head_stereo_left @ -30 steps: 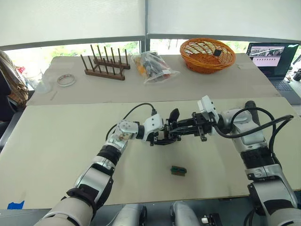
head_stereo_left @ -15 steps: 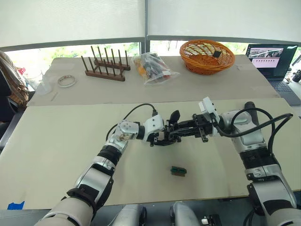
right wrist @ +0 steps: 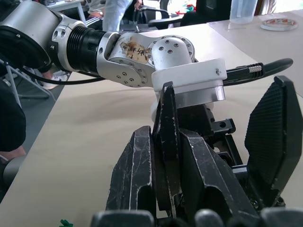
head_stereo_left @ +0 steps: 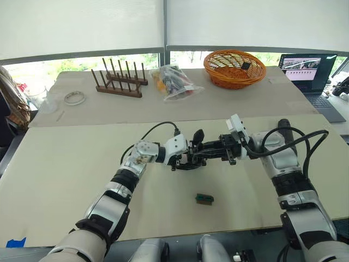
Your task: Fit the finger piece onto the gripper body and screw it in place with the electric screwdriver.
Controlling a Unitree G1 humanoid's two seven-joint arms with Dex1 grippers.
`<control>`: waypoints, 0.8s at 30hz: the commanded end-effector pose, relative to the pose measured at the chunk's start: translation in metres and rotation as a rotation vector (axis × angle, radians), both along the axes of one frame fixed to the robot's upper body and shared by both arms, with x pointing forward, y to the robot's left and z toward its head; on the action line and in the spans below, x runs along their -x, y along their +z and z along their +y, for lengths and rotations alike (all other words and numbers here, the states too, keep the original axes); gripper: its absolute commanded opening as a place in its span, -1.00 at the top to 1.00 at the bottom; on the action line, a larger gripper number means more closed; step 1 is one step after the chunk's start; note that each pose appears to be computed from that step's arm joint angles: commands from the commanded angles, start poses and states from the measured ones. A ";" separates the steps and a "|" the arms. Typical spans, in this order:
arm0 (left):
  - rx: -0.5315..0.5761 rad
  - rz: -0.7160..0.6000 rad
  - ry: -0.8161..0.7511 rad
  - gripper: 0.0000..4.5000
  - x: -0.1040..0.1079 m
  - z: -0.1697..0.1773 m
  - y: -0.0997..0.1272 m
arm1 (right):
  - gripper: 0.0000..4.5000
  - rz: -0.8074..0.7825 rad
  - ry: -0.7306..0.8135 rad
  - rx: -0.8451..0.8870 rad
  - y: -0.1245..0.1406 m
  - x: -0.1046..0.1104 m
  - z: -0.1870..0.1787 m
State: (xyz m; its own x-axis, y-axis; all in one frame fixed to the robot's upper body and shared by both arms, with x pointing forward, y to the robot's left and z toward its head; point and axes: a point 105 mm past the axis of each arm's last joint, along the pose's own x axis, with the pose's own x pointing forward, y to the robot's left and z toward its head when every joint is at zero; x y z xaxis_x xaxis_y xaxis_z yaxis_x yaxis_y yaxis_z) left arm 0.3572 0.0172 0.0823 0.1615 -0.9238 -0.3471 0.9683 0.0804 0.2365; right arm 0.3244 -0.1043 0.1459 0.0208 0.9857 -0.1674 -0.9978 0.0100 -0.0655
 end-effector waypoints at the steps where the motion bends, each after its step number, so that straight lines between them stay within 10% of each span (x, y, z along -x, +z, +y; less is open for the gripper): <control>1: 0.031 -0.033 -0.015 -0.02 0.000 -0.004 0.012 | 0.86 0.181 0.010 0.169 -0.052 0.012 -0.010; 24: 0.015 -0.035 -0.013 -0.02 -0.002 -0.001 0.016 | 0.86 0.242 0.009 0.231 -0.065 0.010 -0.011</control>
